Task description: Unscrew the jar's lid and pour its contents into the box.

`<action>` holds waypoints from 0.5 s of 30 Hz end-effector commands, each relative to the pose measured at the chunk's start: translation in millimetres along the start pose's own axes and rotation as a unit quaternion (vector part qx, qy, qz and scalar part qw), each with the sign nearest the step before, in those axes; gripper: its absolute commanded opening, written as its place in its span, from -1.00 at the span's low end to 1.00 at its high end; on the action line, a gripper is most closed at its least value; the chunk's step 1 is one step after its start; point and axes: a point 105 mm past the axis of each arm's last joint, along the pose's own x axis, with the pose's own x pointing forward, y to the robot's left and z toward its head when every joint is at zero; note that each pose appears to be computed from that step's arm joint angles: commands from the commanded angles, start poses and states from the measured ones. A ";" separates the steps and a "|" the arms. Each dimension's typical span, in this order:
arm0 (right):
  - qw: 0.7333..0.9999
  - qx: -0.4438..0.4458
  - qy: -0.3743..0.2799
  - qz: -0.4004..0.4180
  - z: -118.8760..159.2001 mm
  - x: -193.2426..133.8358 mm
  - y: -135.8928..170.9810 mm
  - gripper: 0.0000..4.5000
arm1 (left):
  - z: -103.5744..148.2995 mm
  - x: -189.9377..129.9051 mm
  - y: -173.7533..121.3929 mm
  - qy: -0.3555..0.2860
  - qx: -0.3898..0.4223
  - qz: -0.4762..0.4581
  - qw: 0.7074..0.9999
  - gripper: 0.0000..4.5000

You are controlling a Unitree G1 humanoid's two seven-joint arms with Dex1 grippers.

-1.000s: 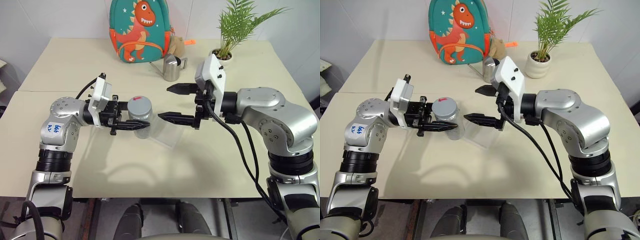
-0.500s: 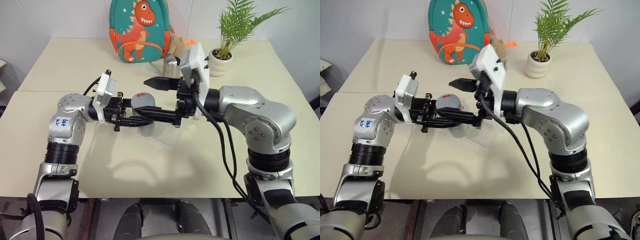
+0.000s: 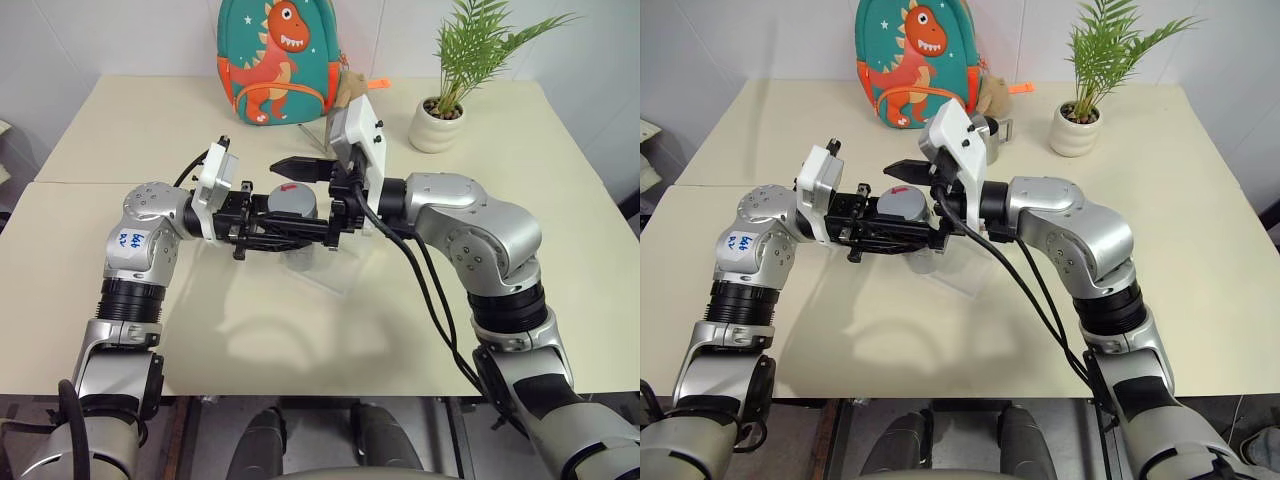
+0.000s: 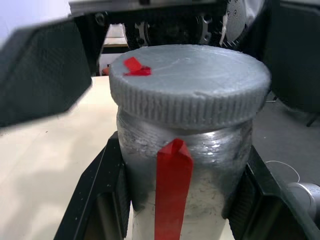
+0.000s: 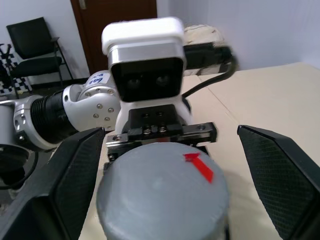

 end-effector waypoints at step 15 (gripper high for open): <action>0.998 -0.046 -0.005 -0.035 16.0 -14.8 -11.9 0.98 | 7.6 1.4 -4.1 -0.006 0.020 -0.007 1.000 -0.12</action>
